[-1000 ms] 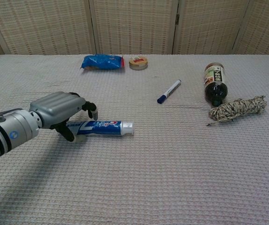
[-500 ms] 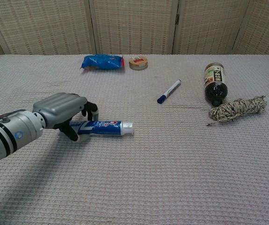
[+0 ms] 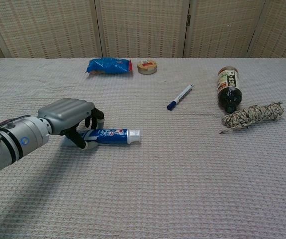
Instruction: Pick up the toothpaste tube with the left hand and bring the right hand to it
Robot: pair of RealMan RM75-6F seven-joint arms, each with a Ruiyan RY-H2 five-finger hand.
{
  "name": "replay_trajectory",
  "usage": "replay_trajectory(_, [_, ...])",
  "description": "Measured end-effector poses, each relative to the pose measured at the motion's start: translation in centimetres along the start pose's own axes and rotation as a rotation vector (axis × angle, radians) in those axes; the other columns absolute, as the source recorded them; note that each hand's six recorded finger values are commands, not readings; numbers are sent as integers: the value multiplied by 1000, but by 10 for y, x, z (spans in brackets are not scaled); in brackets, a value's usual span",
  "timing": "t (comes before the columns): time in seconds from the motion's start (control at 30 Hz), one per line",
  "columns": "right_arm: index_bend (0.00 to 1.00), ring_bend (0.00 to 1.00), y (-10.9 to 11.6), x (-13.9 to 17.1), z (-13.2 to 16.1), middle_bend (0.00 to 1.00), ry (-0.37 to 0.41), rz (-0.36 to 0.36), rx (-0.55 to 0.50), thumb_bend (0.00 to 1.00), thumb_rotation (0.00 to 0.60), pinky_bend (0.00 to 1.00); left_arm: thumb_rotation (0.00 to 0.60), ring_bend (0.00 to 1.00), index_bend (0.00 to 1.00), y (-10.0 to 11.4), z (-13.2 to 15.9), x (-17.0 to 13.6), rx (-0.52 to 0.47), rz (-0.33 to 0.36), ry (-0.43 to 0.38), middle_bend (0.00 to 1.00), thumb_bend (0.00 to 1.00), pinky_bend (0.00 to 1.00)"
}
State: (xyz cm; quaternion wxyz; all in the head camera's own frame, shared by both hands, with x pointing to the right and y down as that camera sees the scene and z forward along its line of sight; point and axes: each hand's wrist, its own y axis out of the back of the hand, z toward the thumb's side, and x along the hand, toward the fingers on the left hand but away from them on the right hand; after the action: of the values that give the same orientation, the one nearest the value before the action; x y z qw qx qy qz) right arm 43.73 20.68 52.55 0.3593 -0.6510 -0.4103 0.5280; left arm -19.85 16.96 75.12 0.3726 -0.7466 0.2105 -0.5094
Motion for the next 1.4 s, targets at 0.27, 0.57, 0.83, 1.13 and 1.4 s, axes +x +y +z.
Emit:
replay_trajectory(0.27, [0, 0, 1, -1, 4, 0, 13, -4, 4, 453, 600, 0, 600, 569, 639, -3, -5, 0, -21, -22, -11, 695, 446, 236])
replay_trajectory(0.57, [0, 0, 1, -11, 27, 0, 93, -5, 6, 453, 600, 0, 600, 622, 691, 19, -5, -10, -184, 33, -84, 747, 510, 326])
replay_trajectory(0.83, [0, 9, 0, -37, 86, 0, 284, 18, 11, 453, 600, 0, 600, 636, 705, 59, 9, -27, -309, 84, -167, 761, 521, 344])
replay_trajectory(1.13, [0, 3, -16, -64, 165, 0, 500, 75, 22, 453, 600, 0, 600, 636, 705, 94, 28, -44, -403, 110, -240, 761, 524, 344])
replay_trajectory(1.4, [0, 0, -31, -77, 223, 0, 625, 77, -7, 452, 600, 0, 600, 637, 706, 118, 42, -52, -452, 123, -285, 761, 527, 344])
